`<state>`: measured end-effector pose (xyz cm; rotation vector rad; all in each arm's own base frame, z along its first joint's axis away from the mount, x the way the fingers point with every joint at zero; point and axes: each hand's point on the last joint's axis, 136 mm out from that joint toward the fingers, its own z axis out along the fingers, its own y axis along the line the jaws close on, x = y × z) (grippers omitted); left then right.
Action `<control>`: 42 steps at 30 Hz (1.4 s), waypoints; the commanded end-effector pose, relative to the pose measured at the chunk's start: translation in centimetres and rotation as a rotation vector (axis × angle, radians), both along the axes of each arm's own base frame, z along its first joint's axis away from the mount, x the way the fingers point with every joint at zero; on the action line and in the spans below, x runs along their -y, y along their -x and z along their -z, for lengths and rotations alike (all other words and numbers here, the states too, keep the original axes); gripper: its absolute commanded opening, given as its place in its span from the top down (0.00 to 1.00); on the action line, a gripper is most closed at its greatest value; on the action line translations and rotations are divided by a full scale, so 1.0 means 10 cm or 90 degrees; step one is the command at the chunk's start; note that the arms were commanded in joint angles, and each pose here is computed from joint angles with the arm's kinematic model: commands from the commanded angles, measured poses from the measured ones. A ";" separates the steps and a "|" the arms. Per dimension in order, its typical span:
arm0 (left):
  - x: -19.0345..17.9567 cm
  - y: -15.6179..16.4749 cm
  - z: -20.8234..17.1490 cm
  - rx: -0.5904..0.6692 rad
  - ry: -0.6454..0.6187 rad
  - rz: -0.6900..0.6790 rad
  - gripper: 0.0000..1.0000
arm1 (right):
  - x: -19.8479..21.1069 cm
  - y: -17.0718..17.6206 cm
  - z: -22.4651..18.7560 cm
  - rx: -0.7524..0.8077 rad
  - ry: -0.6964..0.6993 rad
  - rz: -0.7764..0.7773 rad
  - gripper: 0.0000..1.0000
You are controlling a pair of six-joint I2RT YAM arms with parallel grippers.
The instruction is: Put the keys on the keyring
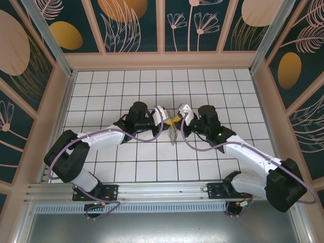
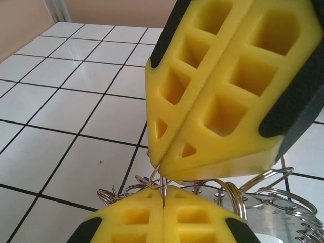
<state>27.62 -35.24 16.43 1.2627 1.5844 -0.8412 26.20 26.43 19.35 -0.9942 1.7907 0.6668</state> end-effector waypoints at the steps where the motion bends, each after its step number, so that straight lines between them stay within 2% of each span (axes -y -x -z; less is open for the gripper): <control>1: 0.06 -0.02 -0.13 0.021 0.021 0.018 1.00 | -0.07 -0.02 -0.12 0.011 -0.001 -0.018 1.00; 6: 0.06 -0.03 -0.14 0.026 0.023 0.013 1.00 | -0.08 -0.01 -0.11 0.010 0.000 -0.019 0.95; 42: 0.05 -0.07 -0.14 0.026 0.018 0.004 1.00 | -0.10 -0.02 -0.02 -0.004 0.011 -0.027 0.89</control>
